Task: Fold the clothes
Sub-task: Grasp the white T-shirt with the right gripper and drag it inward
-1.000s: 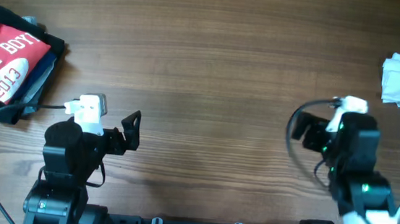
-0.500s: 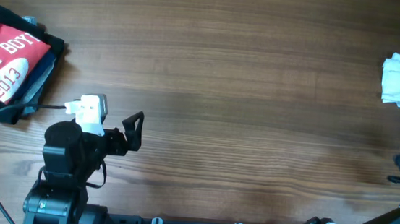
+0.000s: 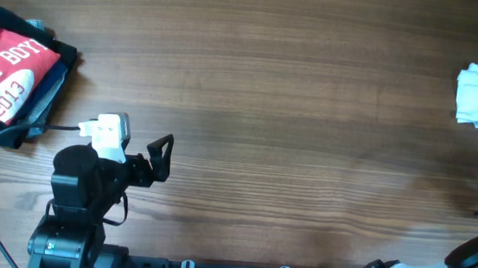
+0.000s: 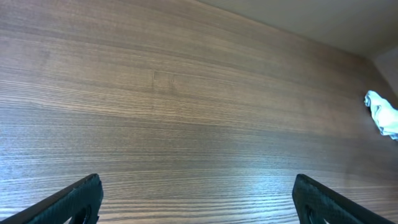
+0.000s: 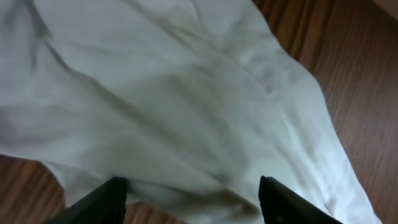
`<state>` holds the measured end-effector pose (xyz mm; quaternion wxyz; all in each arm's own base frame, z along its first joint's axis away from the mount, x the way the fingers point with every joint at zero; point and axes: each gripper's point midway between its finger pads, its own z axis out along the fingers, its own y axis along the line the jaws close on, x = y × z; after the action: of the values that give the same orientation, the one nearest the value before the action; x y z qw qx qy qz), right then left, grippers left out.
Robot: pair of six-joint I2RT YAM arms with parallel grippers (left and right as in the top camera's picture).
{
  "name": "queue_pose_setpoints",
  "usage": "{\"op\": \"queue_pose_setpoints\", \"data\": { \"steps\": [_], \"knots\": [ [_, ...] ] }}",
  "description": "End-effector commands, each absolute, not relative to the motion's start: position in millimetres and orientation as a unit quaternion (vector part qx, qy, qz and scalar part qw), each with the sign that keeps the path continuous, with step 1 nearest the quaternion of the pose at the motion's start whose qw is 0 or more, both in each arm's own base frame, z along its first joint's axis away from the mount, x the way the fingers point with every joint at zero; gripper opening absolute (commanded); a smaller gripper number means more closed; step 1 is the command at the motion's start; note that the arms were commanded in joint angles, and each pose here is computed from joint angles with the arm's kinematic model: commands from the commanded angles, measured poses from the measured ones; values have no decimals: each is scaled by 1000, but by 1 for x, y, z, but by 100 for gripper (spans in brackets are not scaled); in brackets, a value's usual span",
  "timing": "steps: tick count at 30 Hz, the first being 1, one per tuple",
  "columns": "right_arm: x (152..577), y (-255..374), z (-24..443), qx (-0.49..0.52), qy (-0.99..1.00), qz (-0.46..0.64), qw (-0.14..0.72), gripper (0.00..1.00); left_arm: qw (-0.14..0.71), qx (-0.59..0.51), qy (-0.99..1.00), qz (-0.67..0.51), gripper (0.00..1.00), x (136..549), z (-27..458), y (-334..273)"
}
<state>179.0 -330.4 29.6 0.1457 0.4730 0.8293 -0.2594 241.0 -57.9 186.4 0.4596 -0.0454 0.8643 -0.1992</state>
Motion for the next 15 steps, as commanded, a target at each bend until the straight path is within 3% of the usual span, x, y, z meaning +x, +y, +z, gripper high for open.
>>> {"op": "queue_pose_setpoints", "data": {
  "steps": [1, 2, 6, 12, 15],
  "knots": [
    [174, -331, 9, 476, 835, -246, 123, 68, 470, -45, 856, -209, 97, 242, 199, -60],
    [175, -329, 6, 476, 838, -237, 122, 68, 471, -45, 856, -209, 97, 242, 200, -60],
    [191, -320, 2, 468, 850, -192, 148, 4, 471, -45, 856, -209, 97, 242, 200, -60],
    [271, -274, 38, 387, 880, -77, 263, 4, 472, -44, 855, -209, 96, 243, 200, -60],
    [324, -202, 61, 281, 913, -43, 291, 4, 472, -44, 855, -209, 94, 243, 200, -60]
  ]
}}
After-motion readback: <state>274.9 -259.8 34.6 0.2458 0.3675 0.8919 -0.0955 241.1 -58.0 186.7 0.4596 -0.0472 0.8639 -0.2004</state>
